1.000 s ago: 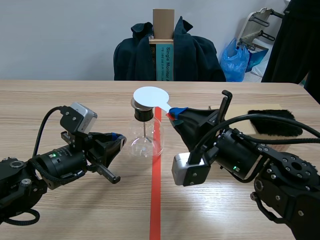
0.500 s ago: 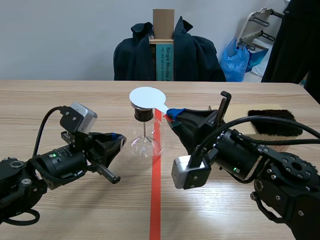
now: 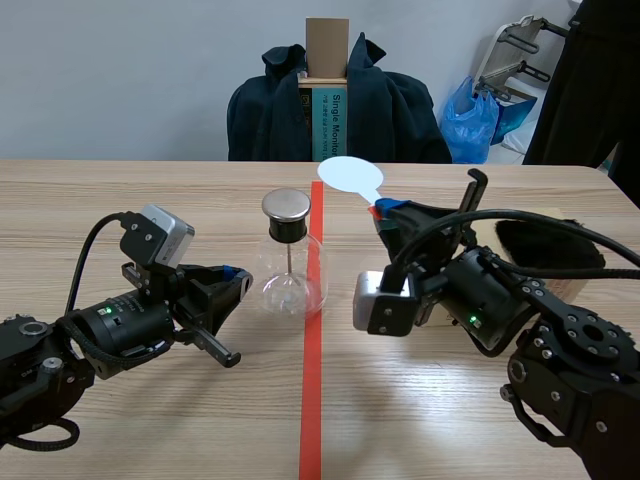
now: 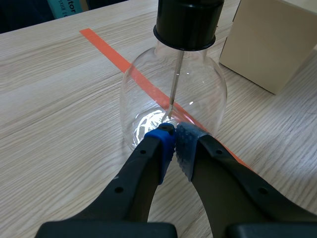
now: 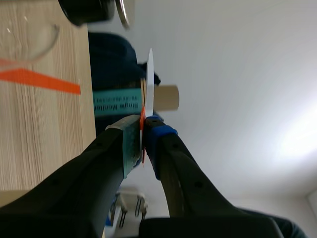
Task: Do the electroscope experiment.
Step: 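Move the plate toward and away from the electroscope, then hold the plate still at the electroscope, then move the plate toward and away from the electroscope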
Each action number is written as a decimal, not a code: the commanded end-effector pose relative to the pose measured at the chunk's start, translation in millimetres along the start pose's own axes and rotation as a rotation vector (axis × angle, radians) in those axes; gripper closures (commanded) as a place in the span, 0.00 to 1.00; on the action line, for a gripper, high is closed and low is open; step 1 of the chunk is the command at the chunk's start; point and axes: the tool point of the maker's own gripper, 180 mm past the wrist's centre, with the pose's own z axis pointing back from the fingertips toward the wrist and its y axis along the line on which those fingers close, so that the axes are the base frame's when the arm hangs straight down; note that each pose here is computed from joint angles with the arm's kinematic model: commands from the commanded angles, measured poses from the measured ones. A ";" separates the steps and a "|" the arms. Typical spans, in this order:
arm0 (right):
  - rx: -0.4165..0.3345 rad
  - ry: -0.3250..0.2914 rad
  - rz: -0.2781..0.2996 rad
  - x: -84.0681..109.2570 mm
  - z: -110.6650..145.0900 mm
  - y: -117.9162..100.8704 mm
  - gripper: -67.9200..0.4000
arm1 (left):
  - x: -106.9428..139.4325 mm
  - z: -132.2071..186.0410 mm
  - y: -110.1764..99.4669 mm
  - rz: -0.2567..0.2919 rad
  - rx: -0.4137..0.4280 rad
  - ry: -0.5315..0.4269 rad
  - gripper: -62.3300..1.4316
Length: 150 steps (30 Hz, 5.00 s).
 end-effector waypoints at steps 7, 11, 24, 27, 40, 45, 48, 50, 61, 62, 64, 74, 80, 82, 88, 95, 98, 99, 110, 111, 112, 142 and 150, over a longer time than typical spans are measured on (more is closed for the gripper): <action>-0.036 0.176 0.009 -35.1 -0.5 -11.4 0.98 | 13.5 -3.0 0.7 -0.001 -0.001 -0.044 0.90; -0.036 0.213 0.009 -41.8 0.9 -11.4 0.98 | 13.5 -3.0 0.7 -0.001 -0.001 -0.044 0.90; -0.035 0.032 0.027 -9.3 -3.1 -11.3 0.98 | 13.4 -3.0 0.7 -0.001 -0.001 -0.043 0.90; -0.035 -0.059 0.029 7.0 -2.9 -10.9 0.98 | 13.4 -3.0 0.7 -0.001 -0.001 -0.043 0.90; -0.049 -0.307 0.046 51.0 5.2 -12.3 0.98 | 13.4 -3.0 0.8 -0.001 -0.001 -0.043 0.90; -0.049 -0.307 0.046 51.0 5.2 -12.3 0.98 | 13.4 -3.0 0.8 -0.001 -0.001 -0.043 0.90; -0.049 -0.307 0.046 51.0 5.2 -12.3 0.98 | 13.4 -3.0 0.8 -0.001 -0.001 -0.043 0.90; -0.049 -0.305 0.046 50.7 5.1 -12.3 0.98 | 13.4 -3.0 0.8 -0.001 -0.001 -0.043 0.90; -0.049 -0.304 0.045 50.6 5.2 -12.1 0.98 | 13.4 -3.0 0.8 -0.001 -0.001 -0.043 0.90; -0.049 -0.304 0.045 50.6 5.2 -12.1 0.98 | 13.3 -3.1 0.8 -0.001 -0.001 -0.043 0.90; -0.049 -0.304 0.045 50.6 5.2 -12.1 0.98 | 13.3 -3.1 0.8 -0.001 -0.001 -0.043 0.90; -0.049 -0.304 0.045 50.6 5.2 -12.1 0.98 | 13.3 -3.1 0.8 -0.001 -0.001 -0.043 0.90; -0.049 -0.304 0.045 50.6 5.2 -12.1 0.98 | 13.3 -3.1 0.8 -0.001 -0.001 -0.043 0.90; -0.049 -0.304 0.045 50.6 5.2 -12.1 0.98 | 13.2 -3.1 0.9 -0.001 -0.001 -0.042 0.90; -0.049 -0.304 0.045 50.6 5.2 -12.1 0.98 | 13.1 -3.1 0.9 -0.001 -0.001 -0.041 0.90; -0.049 -0.304 0.045 50.6 5.2 -12.1 0.98 | 13.1 -3.1 0.9 -0.001 -0.001 -0.041 0.90; -0.049 -0.304 0.045 50.6 5.2 -12.1 0.98 | 13.1 -3.1 0.9 -0.001 -0.001 -0.041 0.90; -0.049 -0.304 0.045 50.6 5.2 -12.1 0.98 | 13.1 -3.1 0.9 -0.001 -0.001 -0.041 0.90; -0.049 -0.267 0.044 44.2 3.3 -12.5 0.98 | 13.1 -3.1 0.9 -0.001 -0.001 -0.041 0.90; -0.050 -0.249 0.044 41.0 2.4 -12.6 0.98 | 13.1 -3.1 0.9 -0.001 -0.001 -0.041 0.90; -0.050 -0.226 0.043 37.1 1.5 -12.8 0.98 | 13.1 -3.1 0.9 -0.001 -0.001 -0.041 0.90; -0.043 -0.125 0.058 19.1 -1.8 -11.9 0.98 | 13.6 -3.1 0.8 -0.001 -0.001 -0.044 0.90; -0.038 -0.279 0.062 46.2 3.7 -10.1 0.98 | 13.6 -3.0 1.3 -0.002 0.002 -0.044 0.90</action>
